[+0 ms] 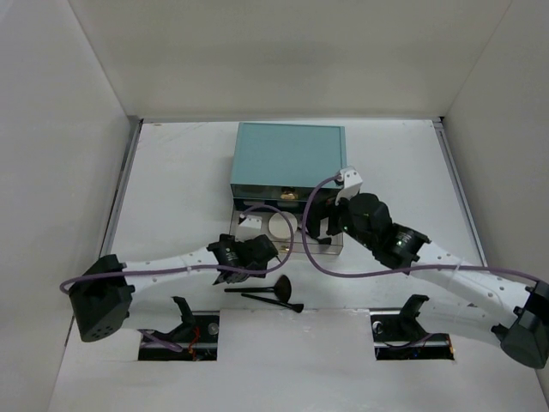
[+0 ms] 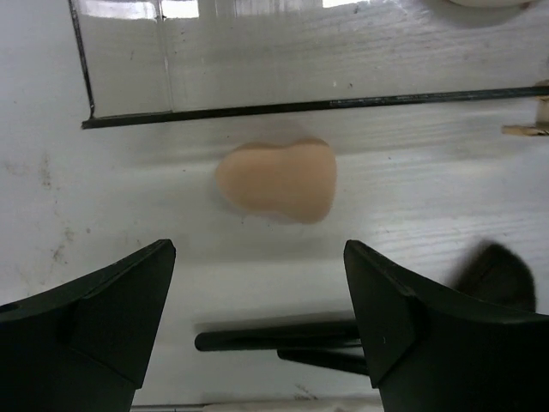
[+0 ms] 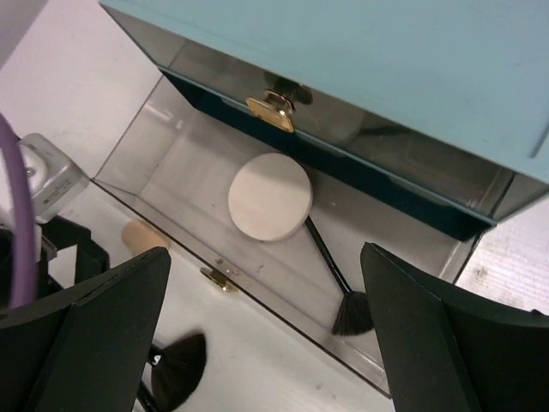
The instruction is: Organize the makeup
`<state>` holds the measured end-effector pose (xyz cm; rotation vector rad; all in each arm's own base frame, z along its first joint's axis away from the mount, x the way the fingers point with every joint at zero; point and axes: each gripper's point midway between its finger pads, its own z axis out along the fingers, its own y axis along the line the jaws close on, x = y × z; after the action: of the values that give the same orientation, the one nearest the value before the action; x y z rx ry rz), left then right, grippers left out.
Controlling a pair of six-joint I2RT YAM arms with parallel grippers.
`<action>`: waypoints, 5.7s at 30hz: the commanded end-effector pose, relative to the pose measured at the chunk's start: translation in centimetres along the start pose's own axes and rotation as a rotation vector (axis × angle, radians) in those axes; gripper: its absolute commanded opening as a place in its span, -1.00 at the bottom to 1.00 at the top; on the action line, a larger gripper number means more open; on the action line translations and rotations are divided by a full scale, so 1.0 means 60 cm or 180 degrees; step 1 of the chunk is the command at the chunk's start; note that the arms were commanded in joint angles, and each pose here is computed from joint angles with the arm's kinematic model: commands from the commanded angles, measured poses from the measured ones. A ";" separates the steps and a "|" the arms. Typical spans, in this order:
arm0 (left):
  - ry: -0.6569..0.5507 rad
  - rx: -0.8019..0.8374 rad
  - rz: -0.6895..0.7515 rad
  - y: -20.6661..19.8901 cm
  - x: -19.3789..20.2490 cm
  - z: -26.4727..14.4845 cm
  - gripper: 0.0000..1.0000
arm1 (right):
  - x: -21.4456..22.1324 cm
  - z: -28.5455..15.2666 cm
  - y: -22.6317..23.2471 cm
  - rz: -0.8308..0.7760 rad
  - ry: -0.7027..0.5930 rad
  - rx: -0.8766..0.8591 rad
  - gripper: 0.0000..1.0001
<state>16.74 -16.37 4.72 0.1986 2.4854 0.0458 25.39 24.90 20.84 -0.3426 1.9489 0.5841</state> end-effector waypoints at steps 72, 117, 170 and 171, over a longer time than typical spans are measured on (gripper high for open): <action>-0.1743 -0.0417 -0.1499 0.250 -0.254 -0.195 1.00 | 0.407 0.130 0.255 -0.2484 0.1859 -0.1406 -0.02; -0.1740 -0.0560 -0.1613 0.271 -0.251 -0.189 1.00 | 0.400 0.031 0.251 -0.2449 0.2228 -0.1918 0.04; -0.0840 0.0300 -0.1896 0.150 -0.131 -0.093 1.00 | 0.181 0.020 0.288 -0.2293 0.1102 -0.2082 0.21; -0.0863 0.0298 -0.1918 0.150 -0.138 -0.091 1.00 | 0.200 0.020 0.292 -0.2318 0.1179 -0.2076 0.20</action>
<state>19.57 -8.17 13.60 -0.4319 2.2383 -0.2901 15.73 41.02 19.29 -1.4648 1.6057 0.6775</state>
